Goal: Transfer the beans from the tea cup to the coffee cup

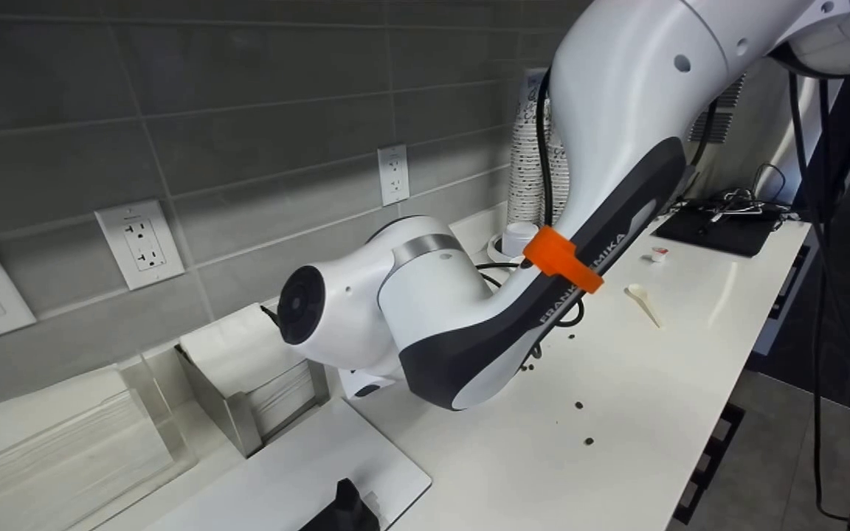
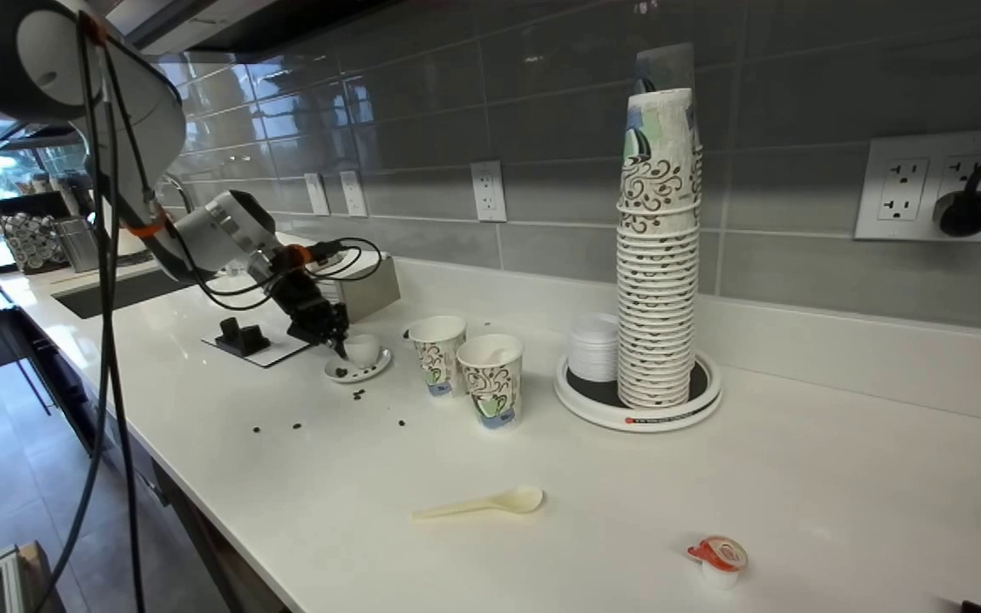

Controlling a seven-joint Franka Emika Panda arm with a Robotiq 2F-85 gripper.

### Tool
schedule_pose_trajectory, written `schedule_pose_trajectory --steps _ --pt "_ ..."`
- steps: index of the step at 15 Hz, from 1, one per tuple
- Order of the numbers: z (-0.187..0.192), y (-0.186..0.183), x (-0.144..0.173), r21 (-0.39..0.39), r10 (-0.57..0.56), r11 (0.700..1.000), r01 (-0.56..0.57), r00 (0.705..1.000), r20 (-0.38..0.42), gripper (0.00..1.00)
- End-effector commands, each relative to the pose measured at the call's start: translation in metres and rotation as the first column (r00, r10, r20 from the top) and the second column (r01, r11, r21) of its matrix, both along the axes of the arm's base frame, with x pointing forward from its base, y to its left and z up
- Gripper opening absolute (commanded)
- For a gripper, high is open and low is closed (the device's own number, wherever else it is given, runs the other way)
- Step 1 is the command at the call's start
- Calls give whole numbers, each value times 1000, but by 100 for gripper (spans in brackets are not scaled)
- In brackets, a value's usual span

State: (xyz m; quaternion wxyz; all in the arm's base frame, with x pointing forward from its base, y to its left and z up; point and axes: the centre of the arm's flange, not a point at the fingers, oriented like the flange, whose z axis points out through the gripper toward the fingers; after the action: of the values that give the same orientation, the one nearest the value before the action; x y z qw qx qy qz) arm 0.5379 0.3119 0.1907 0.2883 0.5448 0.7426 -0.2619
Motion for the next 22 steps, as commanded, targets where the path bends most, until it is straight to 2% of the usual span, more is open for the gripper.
schedule_pose_trajectory --steps 1,9,19,20,21,22 --pt "5 -3 -12 33 14 999 -13 1000 -23 3" --pt "8 -7 -20 58 29 998 -26 998 -59 3" --pt "10 -1 -21 94 40 995 -38 999 -12 3" --pt "9 -1 -21 85 44 995 -43 999 -11 9" --pt "9 -2 -22 85 43 995 -42 999 -11 36" --pt "9 -3 -22 86 42 995 -41 999 -10 37"
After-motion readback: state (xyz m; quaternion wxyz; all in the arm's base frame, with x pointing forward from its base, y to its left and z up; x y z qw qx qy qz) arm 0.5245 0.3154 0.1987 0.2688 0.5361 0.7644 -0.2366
